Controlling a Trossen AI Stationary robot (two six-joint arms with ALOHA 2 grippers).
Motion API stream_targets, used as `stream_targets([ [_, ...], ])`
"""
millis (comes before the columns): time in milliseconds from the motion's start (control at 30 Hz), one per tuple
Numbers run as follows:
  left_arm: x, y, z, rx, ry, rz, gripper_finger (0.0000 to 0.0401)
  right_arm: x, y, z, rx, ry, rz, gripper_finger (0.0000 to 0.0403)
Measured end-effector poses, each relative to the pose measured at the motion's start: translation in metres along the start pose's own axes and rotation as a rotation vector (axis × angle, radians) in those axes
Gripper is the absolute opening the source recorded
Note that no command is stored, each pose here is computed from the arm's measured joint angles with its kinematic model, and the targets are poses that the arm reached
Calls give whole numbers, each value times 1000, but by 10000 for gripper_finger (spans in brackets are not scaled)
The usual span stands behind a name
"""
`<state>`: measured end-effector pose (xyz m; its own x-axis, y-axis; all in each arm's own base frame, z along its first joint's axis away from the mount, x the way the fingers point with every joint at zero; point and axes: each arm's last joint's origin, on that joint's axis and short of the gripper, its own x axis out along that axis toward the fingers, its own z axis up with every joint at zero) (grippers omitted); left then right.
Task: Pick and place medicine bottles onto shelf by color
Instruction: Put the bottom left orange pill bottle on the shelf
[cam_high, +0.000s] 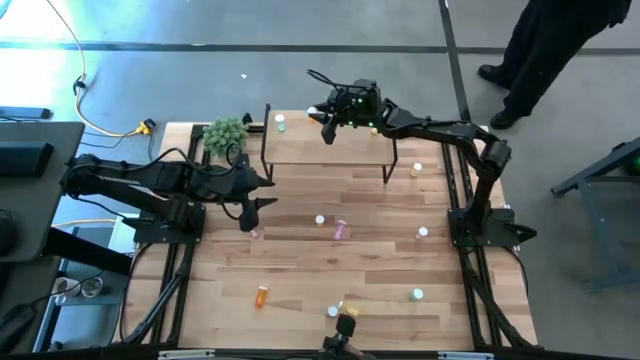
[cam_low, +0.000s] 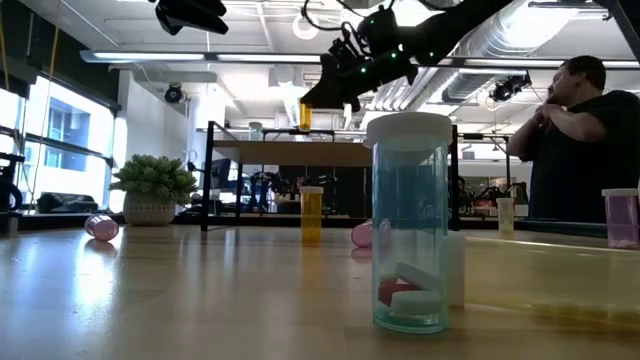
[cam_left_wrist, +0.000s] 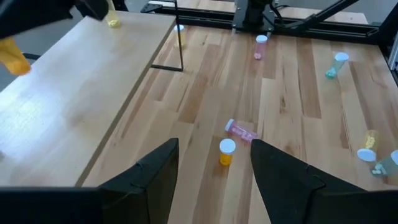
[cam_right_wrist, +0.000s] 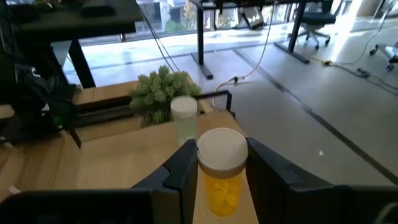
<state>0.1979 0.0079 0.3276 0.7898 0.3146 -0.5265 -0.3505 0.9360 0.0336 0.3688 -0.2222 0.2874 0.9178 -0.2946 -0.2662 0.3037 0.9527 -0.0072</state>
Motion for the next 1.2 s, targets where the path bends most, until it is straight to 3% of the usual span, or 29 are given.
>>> stream_targets([
  [533, 0, 0, 0, 0, 0, 0, 188, 20, -2, -27, 40, 74, 7, 101],
  [967, 0, 0, 0, 0, 0, 0, 188, 20, -2, -28, 42, 82, 8, 102],
  [1200, 0, 0, 0, 0, 1, 0, 188, 20, -2, -28, 35, 82, 8, 122],
])
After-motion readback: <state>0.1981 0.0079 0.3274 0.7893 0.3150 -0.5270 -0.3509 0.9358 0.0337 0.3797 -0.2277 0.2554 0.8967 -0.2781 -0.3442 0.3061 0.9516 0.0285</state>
